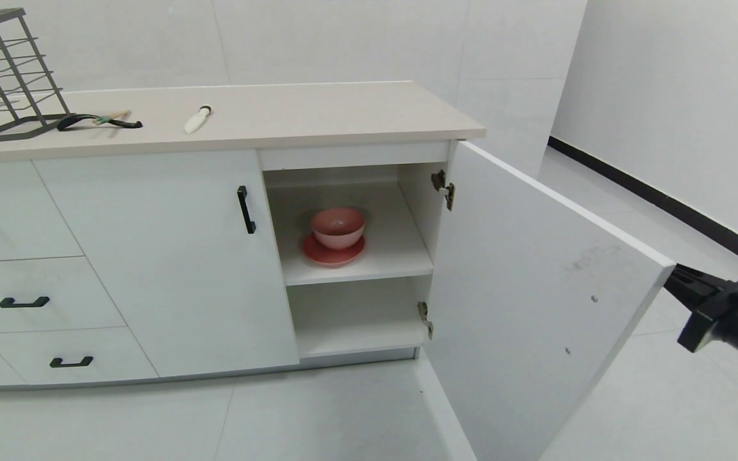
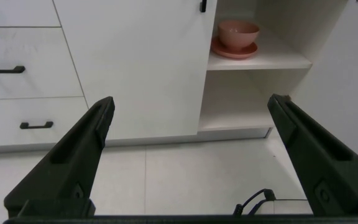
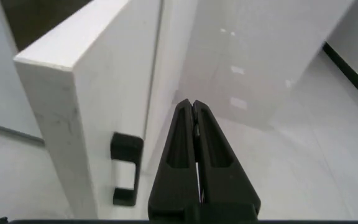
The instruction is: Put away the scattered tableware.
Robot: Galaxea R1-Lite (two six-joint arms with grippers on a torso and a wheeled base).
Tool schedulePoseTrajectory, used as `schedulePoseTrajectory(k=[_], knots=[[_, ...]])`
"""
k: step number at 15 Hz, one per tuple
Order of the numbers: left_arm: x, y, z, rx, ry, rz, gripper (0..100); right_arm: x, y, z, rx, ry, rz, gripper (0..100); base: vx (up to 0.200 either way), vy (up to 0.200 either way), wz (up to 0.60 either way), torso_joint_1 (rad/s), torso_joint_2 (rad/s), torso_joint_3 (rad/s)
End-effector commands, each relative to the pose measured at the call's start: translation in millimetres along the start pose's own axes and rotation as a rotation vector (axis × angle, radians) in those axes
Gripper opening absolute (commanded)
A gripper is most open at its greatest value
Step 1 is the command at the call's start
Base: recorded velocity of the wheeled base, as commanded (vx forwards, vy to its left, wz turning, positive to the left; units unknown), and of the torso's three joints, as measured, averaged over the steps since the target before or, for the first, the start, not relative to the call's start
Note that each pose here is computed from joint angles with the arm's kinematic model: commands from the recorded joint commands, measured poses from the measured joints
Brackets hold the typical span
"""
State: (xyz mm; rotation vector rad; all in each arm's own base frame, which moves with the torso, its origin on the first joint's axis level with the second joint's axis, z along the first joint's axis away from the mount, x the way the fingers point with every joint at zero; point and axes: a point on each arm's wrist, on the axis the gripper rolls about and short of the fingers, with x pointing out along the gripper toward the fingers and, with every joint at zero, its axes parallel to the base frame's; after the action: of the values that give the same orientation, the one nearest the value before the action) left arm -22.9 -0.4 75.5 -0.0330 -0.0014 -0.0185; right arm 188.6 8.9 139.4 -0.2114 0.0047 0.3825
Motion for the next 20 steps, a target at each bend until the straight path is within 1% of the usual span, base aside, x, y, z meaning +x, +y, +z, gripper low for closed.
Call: schedulePoseTrajectory(k=[1,2,3,5,8,11,12,15,16,20], knots=[[0.1,0.0,0.1,-0.001,0.000,0.000,100,21.7,10.7,-21.0,0.020,0.071,0.116,0,0.000,0.000,0.00,0.000,0.00,0.000],[0.1,0.0,0.0,-0.004,0.002,0.000,100,27.4,16.4,-14.6,0.008,0.040,0.149,0,0.000,0.000,0.00,0.000,0.00,0.000],[0.1,0.0,0.0,-0.004,0.002,0.000,100,29.9,15.7,-12.8,0.004,0.031,0.149,0,0.000,0.000,0.00,0.000,0.00,0.000],[0.1,0.0,0.1,-0.005,0.000,0.000,100,30.7,19.0,-11.9,0.000,0.021,0.178,0,0.000,0.000,0.00,0.000,0.00,0.000],[0.1,0.0,0.1,-0.007,0.000,0.002,100,23.6,35.0,-9.7,-0.015,0.007,0.263,0,0.000,0.000,0.00,0.000,0.00,0.000],[0.1,0.0,0.1,-0.007,0.000,0.002,100,15.3,43.4,-6.6,-0.021,-0.007,0.297,0,0.000,0.000,0.00,0.000,0.00,0.000],[0.1,0.0,0.1,-0.007,0.000,0.002,100,16.6,44.6,-4.4,-0.025,-0.018,0.304,0,0.000,0.000,0.00,0.000,0.00,0.000],[0.1,0.2,0.1,-0.005,0.000,0.009,100,22.3,44.6,-2.5,-0.027,-0.026,0.309,0,-0.200,0.000,0.00,0.007,0.01,-0.001],[0.1,0.2,0.1,-0.005,0.000,0.009,100,22.3,44.6,-2.5,-0.027,-0.026,0.309,0,0.000,0.000,0.00,0.000,0.00,0.000],[0.1,0.2,0.2,-0.005,0.000,0.011,100,46.4,40.3,0.0,-0.032,-0.042,0.303,0,0.000,0.000,0.00,0.000,0.00,0.000]])
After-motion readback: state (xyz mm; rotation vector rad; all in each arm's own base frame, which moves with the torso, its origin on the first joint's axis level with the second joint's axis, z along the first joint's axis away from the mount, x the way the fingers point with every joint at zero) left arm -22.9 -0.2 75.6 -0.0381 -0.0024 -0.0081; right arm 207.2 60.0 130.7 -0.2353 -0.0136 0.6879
